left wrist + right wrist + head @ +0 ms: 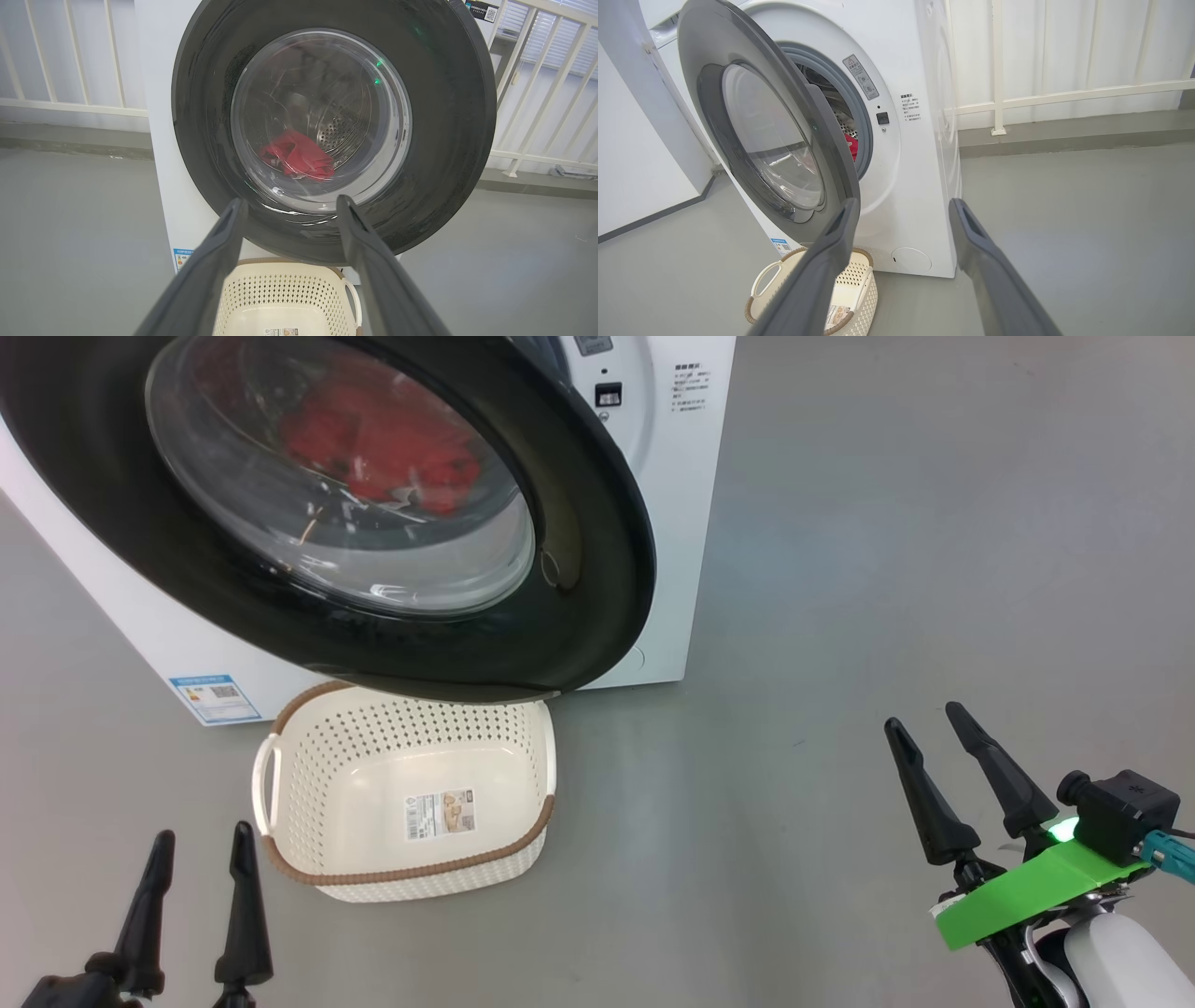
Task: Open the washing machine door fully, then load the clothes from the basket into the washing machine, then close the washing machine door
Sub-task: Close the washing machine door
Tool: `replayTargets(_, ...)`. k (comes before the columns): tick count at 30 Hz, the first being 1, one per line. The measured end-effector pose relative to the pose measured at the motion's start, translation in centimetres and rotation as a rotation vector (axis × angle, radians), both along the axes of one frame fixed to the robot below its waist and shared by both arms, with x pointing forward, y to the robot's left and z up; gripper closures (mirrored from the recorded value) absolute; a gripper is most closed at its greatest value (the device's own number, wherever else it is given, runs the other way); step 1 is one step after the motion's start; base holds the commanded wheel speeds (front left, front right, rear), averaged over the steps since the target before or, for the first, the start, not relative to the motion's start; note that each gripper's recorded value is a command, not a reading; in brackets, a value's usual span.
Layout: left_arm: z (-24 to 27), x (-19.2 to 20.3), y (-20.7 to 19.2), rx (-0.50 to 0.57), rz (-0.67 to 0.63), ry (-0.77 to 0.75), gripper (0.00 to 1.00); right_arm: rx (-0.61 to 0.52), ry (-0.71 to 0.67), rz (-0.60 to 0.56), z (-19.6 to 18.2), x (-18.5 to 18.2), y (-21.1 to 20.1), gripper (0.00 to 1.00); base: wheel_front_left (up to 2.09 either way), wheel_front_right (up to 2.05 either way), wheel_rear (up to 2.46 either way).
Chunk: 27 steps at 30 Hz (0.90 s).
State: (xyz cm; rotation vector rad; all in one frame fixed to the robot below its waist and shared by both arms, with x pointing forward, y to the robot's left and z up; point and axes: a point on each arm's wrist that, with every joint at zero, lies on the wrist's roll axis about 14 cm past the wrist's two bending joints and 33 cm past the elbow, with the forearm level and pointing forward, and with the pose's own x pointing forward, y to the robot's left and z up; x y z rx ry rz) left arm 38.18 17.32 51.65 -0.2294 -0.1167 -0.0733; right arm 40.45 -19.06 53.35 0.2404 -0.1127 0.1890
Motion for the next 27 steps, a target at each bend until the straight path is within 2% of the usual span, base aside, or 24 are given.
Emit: replayTargets(27, -0.04, -0.09, 0.19, -0.006, 0.011, 0.000, 0.00, 0.001, 0.001, 0.008, -0.07, 0.28, 0.29, 0.00, 0.00, 0.00, 0.00)
